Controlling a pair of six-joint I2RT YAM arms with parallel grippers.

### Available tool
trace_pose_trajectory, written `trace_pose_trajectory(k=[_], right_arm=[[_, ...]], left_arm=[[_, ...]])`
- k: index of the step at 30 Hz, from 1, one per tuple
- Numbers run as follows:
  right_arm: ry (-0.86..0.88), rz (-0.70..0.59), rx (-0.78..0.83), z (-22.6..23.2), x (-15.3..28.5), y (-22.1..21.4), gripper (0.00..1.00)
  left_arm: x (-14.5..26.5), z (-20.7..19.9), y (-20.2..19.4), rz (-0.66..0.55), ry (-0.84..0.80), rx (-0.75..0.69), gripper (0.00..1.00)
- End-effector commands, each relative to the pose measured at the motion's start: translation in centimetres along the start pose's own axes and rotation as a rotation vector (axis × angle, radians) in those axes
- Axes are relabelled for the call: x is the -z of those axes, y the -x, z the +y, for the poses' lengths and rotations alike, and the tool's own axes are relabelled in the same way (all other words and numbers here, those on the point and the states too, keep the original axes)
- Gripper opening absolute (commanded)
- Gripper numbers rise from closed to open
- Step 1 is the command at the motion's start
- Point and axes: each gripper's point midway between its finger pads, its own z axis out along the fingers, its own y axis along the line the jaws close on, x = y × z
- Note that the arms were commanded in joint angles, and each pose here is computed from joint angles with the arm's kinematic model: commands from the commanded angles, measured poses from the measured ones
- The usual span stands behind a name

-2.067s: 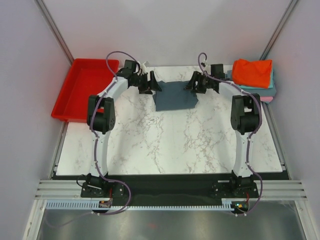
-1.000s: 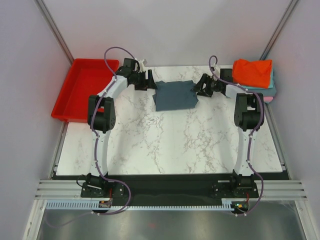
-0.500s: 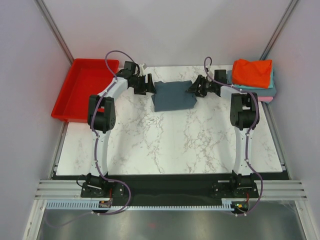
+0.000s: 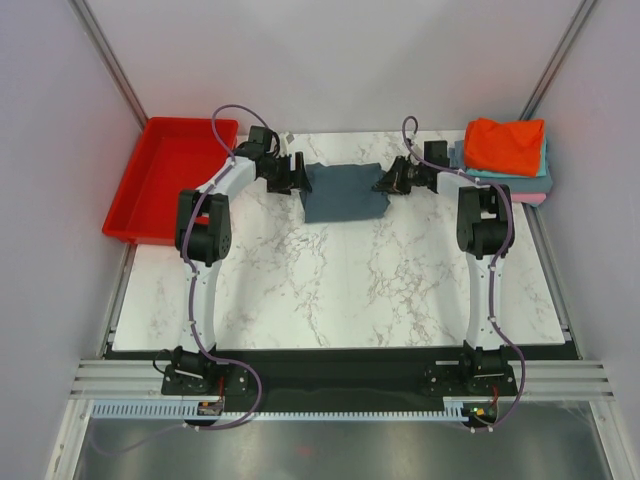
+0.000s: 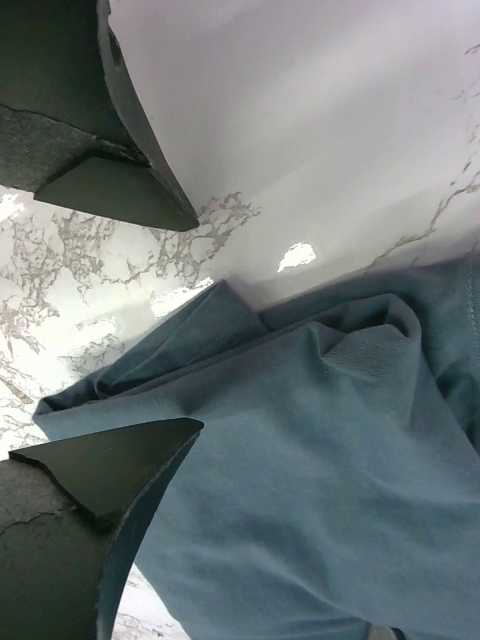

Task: Fold and stack the t-shirts
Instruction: Neatly place the folded tshirt to the corner

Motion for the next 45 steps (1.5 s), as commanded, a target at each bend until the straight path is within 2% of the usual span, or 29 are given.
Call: trace_pose_trajectory(k=[1, 10, 18, 22, 38, 45], right_arm=[[-0.061, -0.119, 0.214, 3.6, 2.7, 5.9, 0.00], [-0.249, -0.310, 0.568, 9.3, 11.3, 14.3, 0.00], [-0.371, -0.390, 0.681, 10.8, 15.5, 17.2, 0.00], [-0.429, -0.453, 0.695, 10.9, 19.1, 19.1, 0.00], [-0.577, -0.588, 0.701, 8.8, 28.2, 23.0, 0.00], [-0.572, -0.705, 0.714, 11.7, 31.8, 25.5, 0.00]], left_arm=[[2.4, -1.0, 1.6, -0.046, 0.011, -0.069, 0.84], [2.4, -1.6, 1.8, -0.048, -0.011, -0.060, 0.84], [2.4, -2.4, 1.6, -0.043, -0.052, -0.041, 0.83], [2.4, -2.6, 1.5, -0.040, -0.062, -0.038, 0.83], [1.9, -2.9, 1.5, -0.039, -0.080, -0.031, 0.83], [1.6, -3.3, 1.2, -0.032, -0.085, -0.038, 0.83]])
